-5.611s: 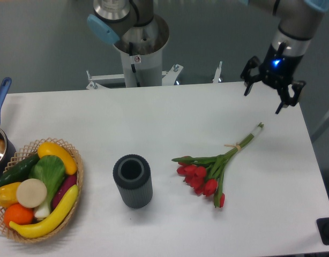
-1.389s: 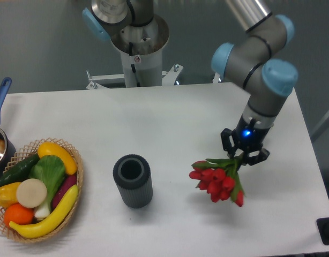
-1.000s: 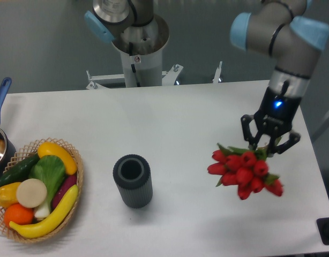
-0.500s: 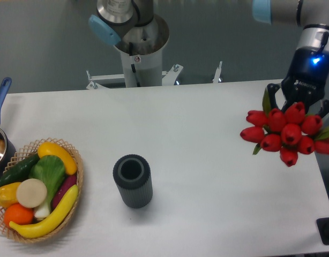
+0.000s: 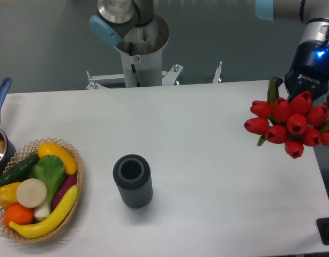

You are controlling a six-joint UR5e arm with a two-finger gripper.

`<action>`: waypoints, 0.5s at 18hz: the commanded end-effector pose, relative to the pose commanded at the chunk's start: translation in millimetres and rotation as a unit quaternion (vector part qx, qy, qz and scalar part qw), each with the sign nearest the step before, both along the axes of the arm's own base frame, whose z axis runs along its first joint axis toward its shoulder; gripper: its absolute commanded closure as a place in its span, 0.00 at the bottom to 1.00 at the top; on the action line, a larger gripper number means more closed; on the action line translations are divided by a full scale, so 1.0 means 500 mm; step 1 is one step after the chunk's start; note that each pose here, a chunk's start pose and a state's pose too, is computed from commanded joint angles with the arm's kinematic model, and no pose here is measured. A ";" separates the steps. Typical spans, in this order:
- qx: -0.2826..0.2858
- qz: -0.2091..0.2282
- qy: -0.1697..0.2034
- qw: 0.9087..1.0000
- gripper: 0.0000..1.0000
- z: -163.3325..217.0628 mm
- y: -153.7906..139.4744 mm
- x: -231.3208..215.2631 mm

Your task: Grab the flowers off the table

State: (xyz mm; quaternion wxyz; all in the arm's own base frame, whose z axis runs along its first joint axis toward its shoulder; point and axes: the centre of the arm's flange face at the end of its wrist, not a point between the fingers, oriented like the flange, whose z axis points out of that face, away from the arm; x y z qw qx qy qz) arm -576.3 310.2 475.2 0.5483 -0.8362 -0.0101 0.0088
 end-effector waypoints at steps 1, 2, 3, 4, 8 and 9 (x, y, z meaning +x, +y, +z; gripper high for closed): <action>0.001 0.000 0.001 1.000 0.67 0.002 0.000 0.001; 0.001 0.000 0.001 1.000 0.67 0.004 0.000 0.001; 0.001 -0.001 0.001 1.000 0.67 0.005 0.002 0.001; 0.001 0.000 0.002 1.000 0.67 0.007 0.000 0.000; 0.001 0.002 0.001 1.000 0.67 0.005 -0.003 -0.003; 0.001 0.002 0.002 1.000 0.67 0.007 -0.003 -0.002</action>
